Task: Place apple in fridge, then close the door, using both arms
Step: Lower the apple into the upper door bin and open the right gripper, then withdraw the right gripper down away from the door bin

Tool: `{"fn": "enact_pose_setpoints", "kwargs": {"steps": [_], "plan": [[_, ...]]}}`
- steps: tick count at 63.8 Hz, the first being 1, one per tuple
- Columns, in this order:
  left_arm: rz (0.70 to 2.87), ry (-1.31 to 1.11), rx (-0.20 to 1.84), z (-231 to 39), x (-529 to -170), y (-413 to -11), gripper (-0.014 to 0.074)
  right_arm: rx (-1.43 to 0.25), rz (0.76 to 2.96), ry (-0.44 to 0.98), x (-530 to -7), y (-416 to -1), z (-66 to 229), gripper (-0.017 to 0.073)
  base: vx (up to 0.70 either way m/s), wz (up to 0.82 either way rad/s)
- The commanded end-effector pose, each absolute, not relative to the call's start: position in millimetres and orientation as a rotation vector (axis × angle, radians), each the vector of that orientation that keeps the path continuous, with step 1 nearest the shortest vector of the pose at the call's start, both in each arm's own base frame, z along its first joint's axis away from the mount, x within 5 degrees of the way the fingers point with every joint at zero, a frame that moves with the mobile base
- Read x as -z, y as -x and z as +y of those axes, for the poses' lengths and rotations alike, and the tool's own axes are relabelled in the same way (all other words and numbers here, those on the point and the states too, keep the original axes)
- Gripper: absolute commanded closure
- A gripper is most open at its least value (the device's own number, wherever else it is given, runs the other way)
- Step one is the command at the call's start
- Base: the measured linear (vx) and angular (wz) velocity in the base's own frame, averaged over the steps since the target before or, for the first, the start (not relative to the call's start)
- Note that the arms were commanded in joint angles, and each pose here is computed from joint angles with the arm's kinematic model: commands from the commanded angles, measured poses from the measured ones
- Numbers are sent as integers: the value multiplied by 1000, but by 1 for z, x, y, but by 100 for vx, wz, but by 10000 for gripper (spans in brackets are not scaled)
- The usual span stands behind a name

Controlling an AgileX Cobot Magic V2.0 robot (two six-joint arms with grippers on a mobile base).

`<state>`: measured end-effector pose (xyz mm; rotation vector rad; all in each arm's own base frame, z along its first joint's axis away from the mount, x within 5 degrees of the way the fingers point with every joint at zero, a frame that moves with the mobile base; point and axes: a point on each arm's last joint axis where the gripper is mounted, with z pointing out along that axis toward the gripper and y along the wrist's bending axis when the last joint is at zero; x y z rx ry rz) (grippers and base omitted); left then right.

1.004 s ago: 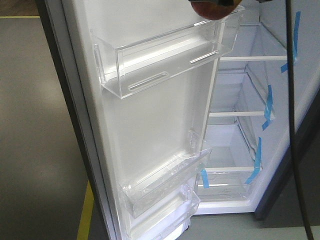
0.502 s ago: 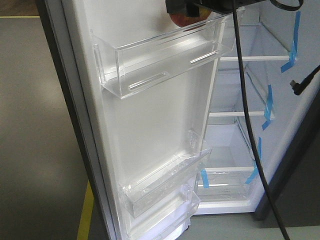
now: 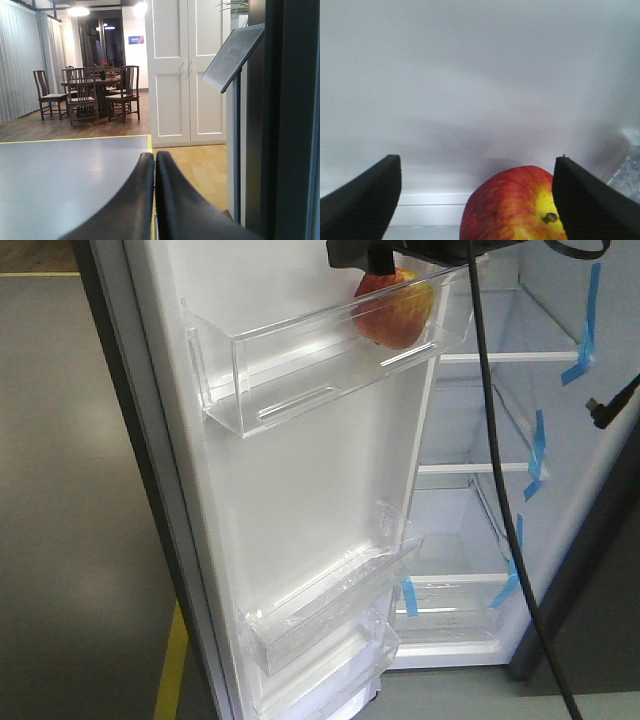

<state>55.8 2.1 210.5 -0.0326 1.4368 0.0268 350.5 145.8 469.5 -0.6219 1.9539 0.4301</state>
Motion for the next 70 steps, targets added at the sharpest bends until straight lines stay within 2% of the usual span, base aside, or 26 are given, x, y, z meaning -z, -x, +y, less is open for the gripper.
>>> {"fn": "enact_pose_setpoints", "kwargs": {"steps": [1,12,22,58,70], "plan": [[1373,38,-14,2,-211,-55,600,-417,1792,604,-516,-317,132,-15,0,0],[1373,38,-14,2,-211,-55,600,-437,1768,629,-521,-281,126,22,0,0],[1373,38,-14,2,-211,-55,600,-448,1759,604,-501,-253,116,43,0,0],[1373,38,-14,2,-211,-55,600,-484,1917,585,-373,-121,71,46,0,0],[1373,38,-14,2,-211,-55,600,-531,1940,591,-344,-83,61,46,0,0]]}}
